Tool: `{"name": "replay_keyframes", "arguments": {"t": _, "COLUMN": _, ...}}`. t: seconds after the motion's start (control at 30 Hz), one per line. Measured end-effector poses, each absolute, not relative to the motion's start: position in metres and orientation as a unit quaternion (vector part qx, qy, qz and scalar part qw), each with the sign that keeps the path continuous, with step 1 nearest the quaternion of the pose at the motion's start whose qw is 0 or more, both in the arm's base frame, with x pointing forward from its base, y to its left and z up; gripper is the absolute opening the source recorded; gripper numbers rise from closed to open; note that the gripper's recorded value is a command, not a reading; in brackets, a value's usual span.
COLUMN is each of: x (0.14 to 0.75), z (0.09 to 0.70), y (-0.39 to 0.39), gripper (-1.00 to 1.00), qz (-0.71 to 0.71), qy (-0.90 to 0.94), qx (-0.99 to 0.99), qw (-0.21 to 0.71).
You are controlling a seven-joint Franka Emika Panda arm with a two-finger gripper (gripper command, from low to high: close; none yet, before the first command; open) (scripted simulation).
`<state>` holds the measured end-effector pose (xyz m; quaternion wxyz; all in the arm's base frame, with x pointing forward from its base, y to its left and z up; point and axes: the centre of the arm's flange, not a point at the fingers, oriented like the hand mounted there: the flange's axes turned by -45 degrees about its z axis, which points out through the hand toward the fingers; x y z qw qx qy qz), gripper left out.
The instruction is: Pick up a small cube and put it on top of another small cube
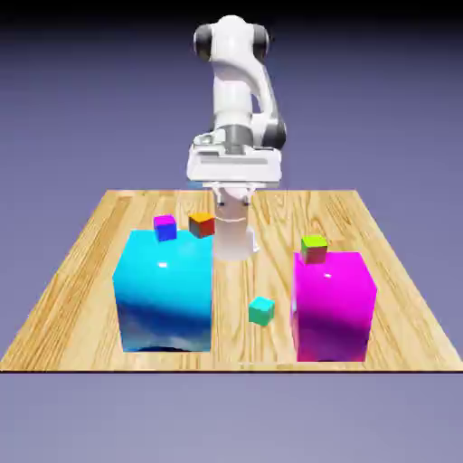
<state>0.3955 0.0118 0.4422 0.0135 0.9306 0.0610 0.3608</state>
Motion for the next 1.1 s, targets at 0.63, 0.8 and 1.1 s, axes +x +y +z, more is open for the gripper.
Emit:
{"name": "replay_keyframes", "arguments": {"t": 0.63, "x": 0.368, "z": 0.185, "y": 0.094, "gripper": 0.00, "qz": -0.049, "qy": 0.483, "qx": 0.874, "qw": 0.027}}
{"name": "replay_keyframes", "arguments": {"t": 0.8, "x": 0.365, "z": 0.135, "y": 0.091, "gripper": 0.00, "qz": -0.049, "qy": 0.483, "qx": 0.874, "qw": 0.027}}
{"name": "replay_keyframes", "arguments": {"t": 1.1, "x": 0.368, "z": 0.186, "y": 0.094, "gripper": -1.00, "qz": -0.050, "qy": 0.484, "qx": 0.873, "qw": 0.027}}
